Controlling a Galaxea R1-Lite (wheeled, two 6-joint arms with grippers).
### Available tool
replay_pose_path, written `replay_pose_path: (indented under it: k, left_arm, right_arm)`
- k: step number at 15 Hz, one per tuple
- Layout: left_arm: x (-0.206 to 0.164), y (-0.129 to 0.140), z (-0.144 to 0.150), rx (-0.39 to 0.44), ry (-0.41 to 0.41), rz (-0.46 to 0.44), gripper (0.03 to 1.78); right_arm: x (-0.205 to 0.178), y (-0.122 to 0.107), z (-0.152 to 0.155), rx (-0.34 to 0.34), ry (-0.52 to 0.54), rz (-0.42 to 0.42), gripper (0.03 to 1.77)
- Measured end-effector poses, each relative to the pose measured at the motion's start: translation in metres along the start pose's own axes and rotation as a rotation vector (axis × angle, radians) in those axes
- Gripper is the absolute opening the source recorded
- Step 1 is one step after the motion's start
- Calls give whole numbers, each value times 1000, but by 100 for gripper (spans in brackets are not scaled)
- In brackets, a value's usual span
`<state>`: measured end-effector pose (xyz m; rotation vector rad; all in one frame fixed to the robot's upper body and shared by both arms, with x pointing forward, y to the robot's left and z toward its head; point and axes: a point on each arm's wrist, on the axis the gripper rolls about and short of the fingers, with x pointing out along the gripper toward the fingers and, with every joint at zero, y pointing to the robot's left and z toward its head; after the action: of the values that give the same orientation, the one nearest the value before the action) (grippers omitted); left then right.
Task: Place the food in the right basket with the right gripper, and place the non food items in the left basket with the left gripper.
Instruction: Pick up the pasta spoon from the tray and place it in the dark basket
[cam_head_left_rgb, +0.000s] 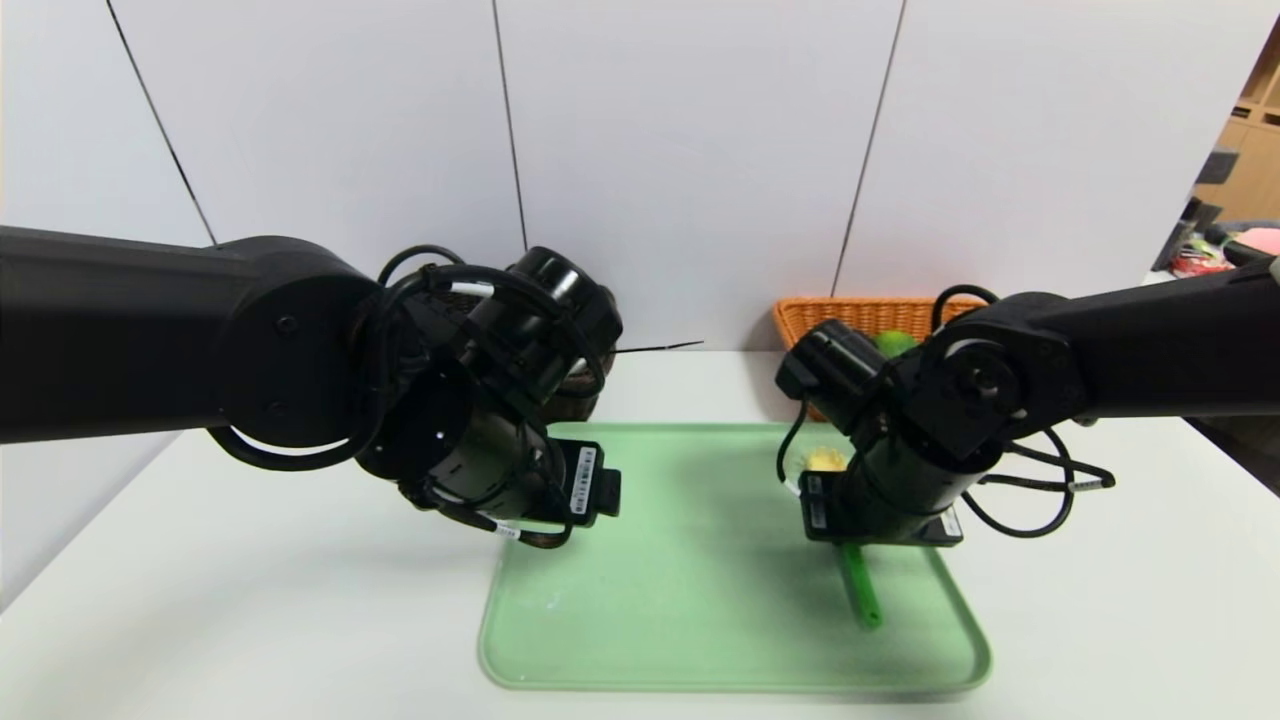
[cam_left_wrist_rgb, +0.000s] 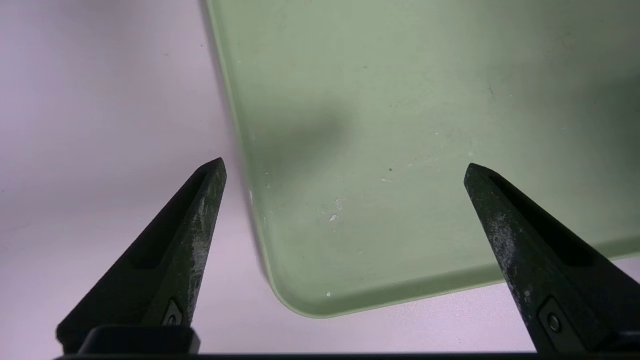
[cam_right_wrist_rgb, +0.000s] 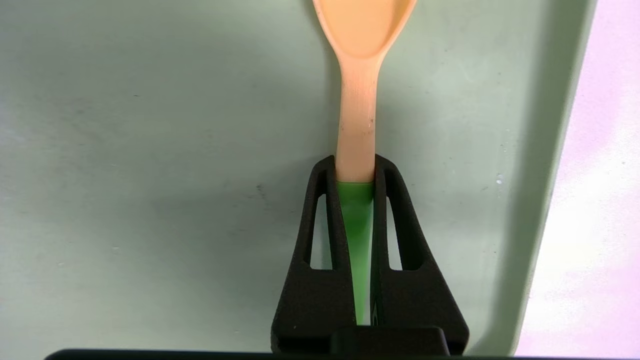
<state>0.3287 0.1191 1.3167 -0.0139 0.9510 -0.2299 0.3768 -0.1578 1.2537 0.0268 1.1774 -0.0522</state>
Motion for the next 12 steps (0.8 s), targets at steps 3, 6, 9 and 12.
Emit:
replay_pose_path:
  k: [3,6,9,12]
  left_arm:
    - [-4,2,1,-2,-34,37,169]
    - [-14,9,4,-9,-59,44,169]
    - [-23,23,7,-27,-74,61,169]
    - [-32,35,6,-27,-87,77,169]
  right_arm:
    - [-29,8,14,-19,-106,73,14]
    - [-59,14,33,-45,-224,136,14]
    - [-84,21,53,-108,-337,182,14]
    - [-98,31,75,-220,-461,188,14]
